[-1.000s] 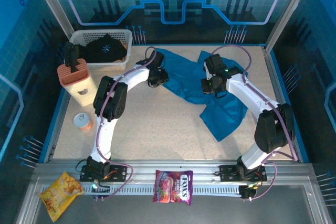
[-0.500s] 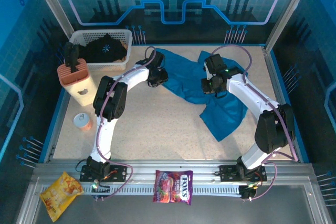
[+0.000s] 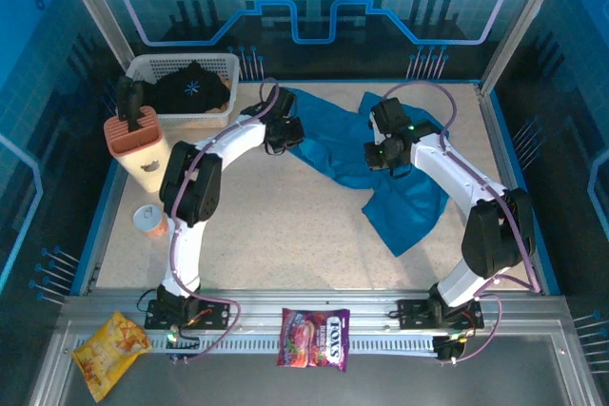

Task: Fold and stack the t-shirts

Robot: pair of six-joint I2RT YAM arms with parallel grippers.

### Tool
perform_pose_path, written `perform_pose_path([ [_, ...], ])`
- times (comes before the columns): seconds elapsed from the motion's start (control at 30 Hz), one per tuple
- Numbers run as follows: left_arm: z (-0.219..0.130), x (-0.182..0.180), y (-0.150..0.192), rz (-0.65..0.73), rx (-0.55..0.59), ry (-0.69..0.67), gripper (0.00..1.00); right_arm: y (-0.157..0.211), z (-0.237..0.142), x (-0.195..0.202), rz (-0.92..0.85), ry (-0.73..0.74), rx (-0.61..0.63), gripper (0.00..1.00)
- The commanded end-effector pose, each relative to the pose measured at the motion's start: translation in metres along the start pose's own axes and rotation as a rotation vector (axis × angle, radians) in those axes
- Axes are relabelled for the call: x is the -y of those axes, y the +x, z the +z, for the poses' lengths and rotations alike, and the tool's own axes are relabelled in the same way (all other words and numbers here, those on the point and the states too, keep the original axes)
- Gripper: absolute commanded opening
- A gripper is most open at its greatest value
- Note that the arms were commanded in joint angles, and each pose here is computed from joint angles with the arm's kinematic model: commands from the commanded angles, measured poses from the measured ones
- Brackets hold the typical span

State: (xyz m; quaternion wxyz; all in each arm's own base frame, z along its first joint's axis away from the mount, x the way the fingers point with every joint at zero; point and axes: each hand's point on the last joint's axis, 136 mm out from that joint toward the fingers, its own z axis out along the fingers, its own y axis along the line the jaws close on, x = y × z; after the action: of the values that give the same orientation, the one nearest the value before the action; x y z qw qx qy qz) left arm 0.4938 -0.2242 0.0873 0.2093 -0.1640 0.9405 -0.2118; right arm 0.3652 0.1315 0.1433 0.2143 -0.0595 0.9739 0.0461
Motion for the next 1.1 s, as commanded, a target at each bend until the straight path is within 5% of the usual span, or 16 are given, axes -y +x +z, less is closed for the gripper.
perform_pose_path([
  [0.0, -0.058, 0.029, -0.007, 0.050, 0.090, 0.067, 0.00, -0.001, -0.006, -0.001, 0.023, -0.020, 0.001, 0.20],
  [0.2, -0.121, 0.027, 0.021, 0.079, 0.141, 0.091, 0.00, 0.003, -0.006, -0.006, 0.032, -0.053, -0.006, 0.19],
  [0.37, -0.162, -0.017, 0.069, 0.078, 0.136, 0.022, 0.00, 0.016, -0.009, -0.005, 0.046, -0.062, -0.013, 0.21],
  [0.63, -0.239, -0.140, 0.125, -0.007, 0.227, -0.237, 0.00, 0.061, -0.016, 0.011, 0.167, -0.040, -0.007, 0.51],
  [0.9, -0.203, -0.189, 0.151, -0.120, 0.218, -0.279, 0.00, 0.122, -0.004, 0.037, 0.317, 0.031, -0.076, 0.65],
  [1.07, -0.182, -0.206, 0.169, -0.194, 0.191, -0.280, 0.00, 0.162, 0.006, 0.050, 0.386, 0.089, -0.125, 0.65],
])
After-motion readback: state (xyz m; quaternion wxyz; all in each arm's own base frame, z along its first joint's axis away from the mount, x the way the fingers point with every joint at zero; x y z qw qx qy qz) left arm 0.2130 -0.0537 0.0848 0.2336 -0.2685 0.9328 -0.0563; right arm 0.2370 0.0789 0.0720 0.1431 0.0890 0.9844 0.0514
